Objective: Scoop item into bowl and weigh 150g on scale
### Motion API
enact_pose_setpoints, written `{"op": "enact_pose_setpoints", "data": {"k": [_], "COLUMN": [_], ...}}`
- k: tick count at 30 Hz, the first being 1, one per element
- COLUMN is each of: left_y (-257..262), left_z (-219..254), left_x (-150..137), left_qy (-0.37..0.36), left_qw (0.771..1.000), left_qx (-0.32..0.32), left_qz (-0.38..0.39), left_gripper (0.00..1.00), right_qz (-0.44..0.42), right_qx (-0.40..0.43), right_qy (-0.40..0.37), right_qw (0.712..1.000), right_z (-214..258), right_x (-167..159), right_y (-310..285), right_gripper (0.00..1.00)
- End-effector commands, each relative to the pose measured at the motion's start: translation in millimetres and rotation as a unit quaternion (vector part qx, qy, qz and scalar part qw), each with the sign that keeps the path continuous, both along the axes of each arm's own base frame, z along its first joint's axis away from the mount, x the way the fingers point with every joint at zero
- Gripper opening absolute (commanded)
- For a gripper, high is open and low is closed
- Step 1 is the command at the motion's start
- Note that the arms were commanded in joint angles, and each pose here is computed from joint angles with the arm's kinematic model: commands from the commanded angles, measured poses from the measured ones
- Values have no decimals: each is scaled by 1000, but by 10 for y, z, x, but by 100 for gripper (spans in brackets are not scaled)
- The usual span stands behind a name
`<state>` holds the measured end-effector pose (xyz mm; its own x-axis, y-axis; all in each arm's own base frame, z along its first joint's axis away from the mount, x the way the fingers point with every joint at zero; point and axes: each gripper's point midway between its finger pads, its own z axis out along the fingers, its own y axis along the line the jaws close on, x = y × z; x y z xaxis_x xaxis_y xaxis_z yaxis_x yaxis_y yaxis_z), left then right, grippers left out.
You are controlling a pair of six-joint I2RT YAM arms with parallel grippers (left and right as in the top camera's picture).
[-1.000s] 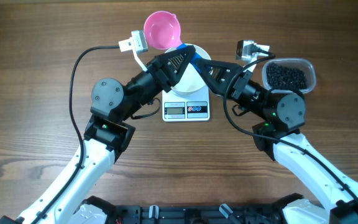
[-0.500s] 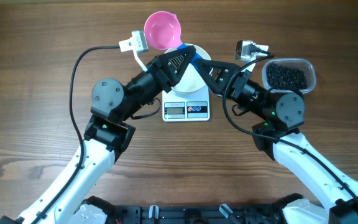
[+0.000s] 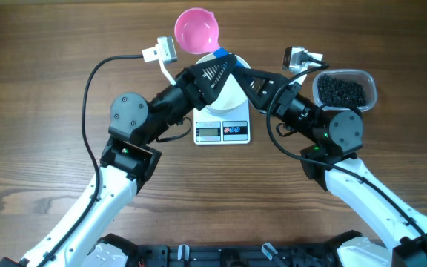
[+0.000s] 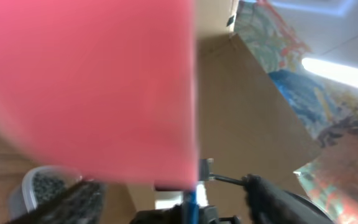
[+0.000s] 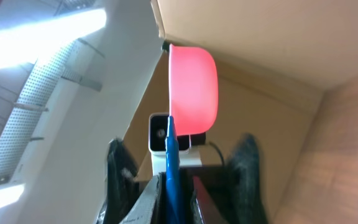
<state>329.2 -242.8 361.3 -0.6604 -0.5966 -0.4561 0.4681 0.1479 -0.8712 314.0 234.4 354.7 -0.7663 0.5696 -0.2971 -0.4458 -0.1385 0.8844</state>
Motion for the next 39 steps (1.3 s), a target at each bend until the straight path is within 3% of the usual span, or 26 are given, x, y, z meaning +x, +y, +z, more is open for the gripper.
{"op": "enact_pose_setpoints", "data": {"k": [1, 5, 10, 12, 15, 17, 19, 23, 27, 31, 35, 39], "left_y": [-11, -102, -85, 16, 319, 643, 849, 864, 917, 946, 955, 1002], "left_z": [-9, -71, -549, -722, -966, -1035, -1063, -1123, -1308, -1395, -1429, -1572], "left_x": [-15, -135, -88, -22, 78, 91, 58, 19, -144, -222, -248, -281], "left_qy": [2, -48, -45, -9, 60, 104, 133, 146, 188, 208, 215, 239], "left_qw": [1000, 997, 985, 981, 956, 917, 889, 885, 870, 861, 858, 842], "left_qx": [6, 56, 167, 191, 286, 380, 426, 432, 451, 460, 463, 480], "left_qz": [-1, -34, -28, -11, 18, 67, 98, 93, 74, 65, 61, 57], "left_gripper": [97, 100, 100, 99, 100, 100, 100, 100, 100, 100, 100, 100], "right_qz": [-72, -192, -243, -267, -277, -304, -321, -295, -292, -303, -341, -384], "right_qx": [0, -36, -124, -168, -274, -345, -414, -475, -509, -525, -530, -502], "right_qy": [-27, -21, 4, 19, 35, 70, 89, 110, 197, 229, 221, 163], "right_qw": [997, 980, 962, 949, 920, 885, 847, 822, 785, 761, 744, 757], "right_z": [107, -8, -89, -156, -152, -182, -143, -230, -598, -721, -651, -334], "right_x": [199, 639, 923, 974, 960, 956, 879, 679, 492, 428, 502, 724], "right_y": [-148, -737, -1284, -1407, -1480, -1643, -1797, -1834, -2000, -2114, -2244, -2254], "right_gripper": [4, 4, 5, 5, 5, 5, 4, 4, 4, 4, 4, 4]}}
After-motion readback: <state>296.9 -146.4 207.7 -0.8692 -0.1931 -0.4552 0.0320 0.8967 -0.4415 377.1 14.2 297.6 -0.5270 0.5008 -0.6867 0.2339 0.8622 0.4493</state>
